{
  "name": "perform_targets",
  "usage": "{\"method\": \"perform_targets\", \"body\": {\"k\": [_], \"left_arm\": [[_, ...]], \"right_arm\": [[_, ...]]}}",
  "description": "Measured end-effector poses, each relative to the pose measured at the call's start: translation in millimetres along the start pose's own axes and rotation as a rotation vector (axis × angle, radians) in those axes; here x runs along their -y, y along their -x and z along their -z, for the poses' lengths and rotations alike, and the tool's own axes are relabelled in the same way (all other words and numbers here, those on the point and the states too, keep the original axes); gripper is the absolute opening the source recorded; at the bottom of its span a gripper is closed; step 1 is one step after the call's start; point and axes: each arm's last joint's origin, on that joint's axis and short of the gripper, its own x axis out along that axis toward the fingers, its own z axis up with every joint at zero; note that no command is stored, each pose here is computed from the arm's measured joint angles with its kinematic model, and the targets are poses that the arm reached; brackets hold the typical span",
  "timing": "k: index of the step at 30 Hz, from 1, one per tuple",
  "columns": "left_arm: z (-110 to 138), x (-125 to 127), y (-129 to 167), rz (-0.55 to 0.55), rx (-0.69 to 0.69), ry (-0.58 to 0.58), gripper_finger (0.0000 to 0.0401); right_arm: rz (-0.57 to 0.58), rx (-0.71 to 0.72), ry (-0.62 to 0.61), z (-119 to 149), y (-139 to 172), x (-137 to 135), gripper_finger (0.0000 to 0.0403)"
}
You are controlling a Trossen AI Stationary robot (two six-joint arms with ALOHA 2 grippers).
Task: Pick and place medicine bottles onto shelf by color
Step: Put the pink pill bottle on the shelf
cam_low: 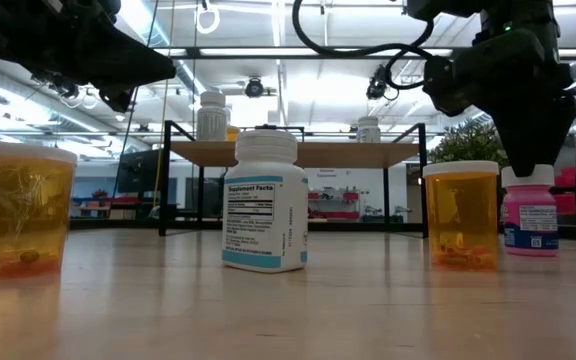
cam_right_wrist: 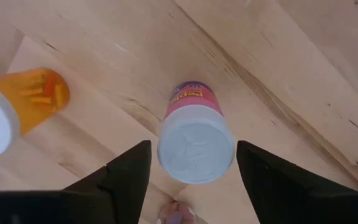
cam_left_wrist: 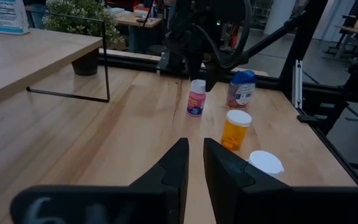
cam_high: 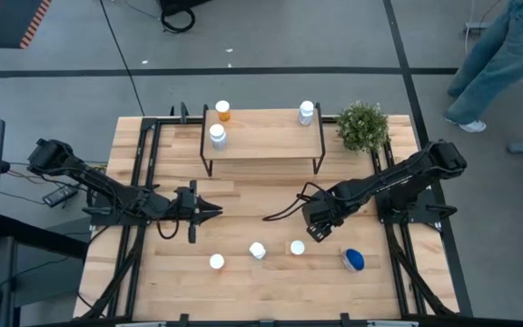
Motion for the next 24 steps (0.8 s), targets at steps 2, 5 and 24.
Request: {"method": "perform_targets", "body": {"k": [2,5,24], "left_arm": [[0.0,0.0,0.0,0.0,0.0,0.0,0.0056],[0.0,0.0,0.0,0.0,0.0,0.003,0.0052],[-0.1,0.0,0.0,0.0,0.001,0.003,0.0054]], "right_arm": [[0.002,0.005,0.002,-0.1,0.0,0.1,0.0226],[0.002,0.006,0.003,-0.2,0.0,0.0,0.0208],[-0.063,0.076,0.078,-22.0,53.9,-12.5,0.019]]}}
